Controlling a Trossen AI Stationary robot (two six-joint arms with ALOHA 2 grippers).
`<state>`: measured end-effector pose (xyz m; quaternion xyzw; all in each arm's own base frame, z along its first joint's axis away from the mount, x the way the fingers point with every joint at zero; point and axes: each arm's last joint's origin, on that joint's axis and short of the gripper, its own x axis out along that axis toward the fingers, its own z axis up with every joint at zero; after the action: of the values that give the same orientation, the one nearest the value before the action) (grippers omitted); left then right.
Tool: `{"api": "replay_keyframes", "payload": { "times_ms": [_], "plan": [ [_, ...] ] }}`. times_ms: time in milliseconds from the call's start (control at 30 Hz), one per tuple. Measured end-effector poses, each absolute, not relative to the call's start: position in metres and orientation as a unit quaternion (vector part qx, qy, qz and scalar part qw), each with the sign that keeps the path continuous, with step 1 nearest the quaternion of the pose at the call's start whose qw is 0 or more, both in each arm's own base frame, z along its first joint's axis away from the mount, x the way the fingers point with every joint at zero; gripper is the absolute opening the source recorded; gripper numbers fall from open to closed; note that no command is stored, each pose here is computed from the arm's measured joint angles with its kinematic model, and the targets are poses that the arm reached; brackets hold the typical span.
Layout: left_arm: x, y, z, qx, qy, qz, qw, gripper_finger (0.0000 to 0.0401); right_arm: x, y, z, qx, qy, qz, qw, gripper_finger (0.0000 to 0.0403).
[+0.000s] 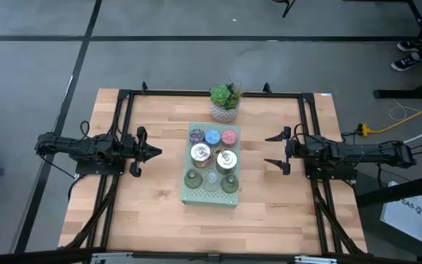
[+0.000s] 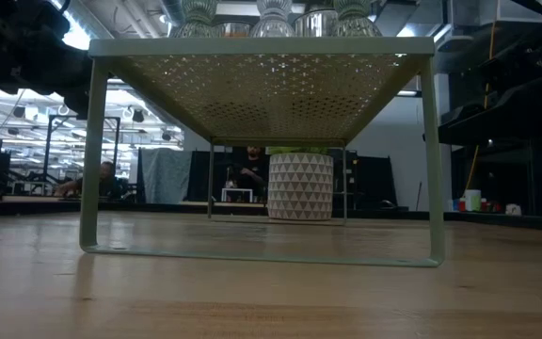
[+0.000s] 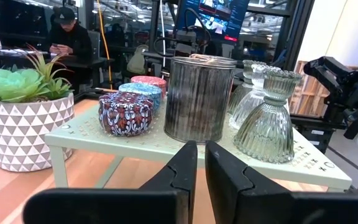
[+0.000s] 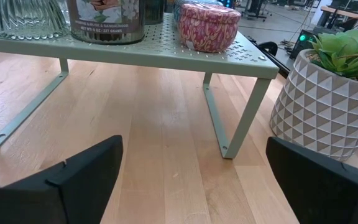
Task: Pick & Place candle stick holders
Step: Return to Home Position
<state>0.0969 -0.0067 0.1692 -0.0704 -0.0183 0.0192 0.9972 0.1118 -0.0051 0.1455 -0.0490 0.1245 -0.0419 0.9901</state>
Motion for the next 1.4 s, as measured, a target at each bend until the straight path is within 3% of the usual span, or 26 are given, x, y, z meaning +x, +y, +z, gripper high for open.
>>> {"api": "replay_keyframes", "payload": {
  "times_ms": [1400],
  "plan": [
    [0.0969, -0.0067, 0.1691, -0.070, -0.018, 0.019, 0.997, 0.0027, 0.1118, -0.0052, 0.1454, -0.049, 0.125, -0.042, 0.990, 0.0399]
  ]
}}
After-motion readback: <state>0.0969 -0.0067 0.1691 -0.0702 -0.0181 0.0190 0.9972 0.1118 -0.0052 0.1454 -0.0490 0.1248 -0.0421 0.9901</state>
